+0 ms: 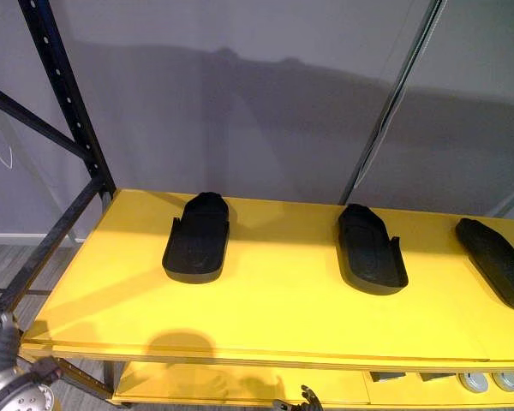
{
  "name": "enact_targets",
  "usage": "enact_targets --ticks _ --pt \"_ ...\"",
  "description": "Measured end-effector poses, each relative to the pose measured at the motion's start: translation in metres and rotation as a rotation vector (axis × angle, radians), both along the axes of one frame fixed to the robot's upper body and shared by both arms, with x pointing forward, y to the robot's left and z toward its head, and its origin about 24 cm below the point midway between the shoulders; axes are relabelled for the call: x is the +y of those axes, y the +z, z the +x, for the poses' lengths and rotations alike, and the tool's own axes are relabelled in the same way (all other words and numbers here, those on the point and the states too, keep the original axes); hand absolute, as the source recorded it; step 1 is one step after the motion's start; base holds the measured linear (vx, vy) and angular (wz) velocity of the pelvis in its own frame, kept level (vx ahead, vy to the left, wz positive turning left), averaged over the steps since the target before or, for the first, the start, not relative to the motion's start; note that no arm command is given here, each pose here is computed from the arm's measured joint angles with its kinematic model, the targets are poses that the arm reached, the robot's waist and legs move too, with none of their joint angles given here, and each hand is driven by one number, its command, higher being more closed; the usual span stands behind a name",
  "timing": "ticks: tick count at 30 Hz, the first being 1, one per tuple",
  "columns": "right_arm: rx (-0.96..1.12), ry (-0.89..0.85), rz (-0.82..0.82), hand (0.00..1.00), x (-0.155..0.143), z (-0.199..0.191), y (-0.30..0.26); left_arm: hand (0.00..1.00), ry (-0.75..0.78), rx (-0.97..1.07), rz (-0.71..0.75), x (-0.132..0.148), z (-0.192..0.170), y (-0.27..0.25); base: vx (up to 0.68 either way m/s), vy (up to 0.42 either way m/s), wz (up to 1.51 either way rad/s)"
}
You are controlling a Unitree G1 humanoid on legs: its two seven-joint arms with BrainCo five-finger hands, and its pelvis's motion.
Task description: Walk over and take plastic housings, then place them on the shelf
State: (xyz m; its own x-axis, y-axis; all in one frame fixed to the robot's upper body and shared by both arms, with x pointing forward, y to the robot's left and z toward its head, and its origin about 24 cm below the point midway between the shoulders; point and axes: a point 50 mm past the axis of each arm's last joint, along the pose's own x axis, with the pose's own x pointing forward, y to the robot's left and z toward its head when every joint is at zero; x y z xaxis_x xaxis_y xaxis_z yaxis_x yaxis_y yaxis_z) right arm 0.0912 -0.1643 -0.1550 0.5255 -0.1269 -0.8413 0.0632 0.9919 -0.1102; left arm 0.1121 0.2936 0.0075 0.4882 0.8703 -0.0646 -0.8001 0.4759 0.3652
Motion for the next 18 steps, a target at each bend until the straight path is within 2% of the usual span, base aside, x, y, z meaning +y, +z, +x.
enact_targets --ticks 5,6,10,11,18 --pt "-0.006 0.034 -0.009 0.00 0.002 0.003 0.001 1.00 0.028 0.246 -0.203 -0.009 -0.025 -0.064 0.01 -0.013 -0.04" --pt "-0.006 0.035 -0.010 0.00 0.002 0.003 0.001 1.00 0.022 0.320 -0.281 -0.016 -0.034 -0.084 0.00 -0.005 -0.06" --pt "-0.003 0.033 -0.015 0.00 0.001 0.003 0.001 1.00 -0.031 0.453 -0.421 -0.038 -0.050 -0.116 -0.02 -0.001 -0.05" --pt "-0.003 0.032 -0.016 0.00 0.001 0.003 0.001 0.00 -0.049 0.469 -0.432 -0.041 -0.050 -0.119 -0.05 0.000 -0.05" --pt "-0.004 0.017 -0.029 0.00 -0.004 0.003 0.002 0.00 -0.266 0.610 -0.492 -0.072 -0.047 -0.141 -0.01 -0.005 -0.03"
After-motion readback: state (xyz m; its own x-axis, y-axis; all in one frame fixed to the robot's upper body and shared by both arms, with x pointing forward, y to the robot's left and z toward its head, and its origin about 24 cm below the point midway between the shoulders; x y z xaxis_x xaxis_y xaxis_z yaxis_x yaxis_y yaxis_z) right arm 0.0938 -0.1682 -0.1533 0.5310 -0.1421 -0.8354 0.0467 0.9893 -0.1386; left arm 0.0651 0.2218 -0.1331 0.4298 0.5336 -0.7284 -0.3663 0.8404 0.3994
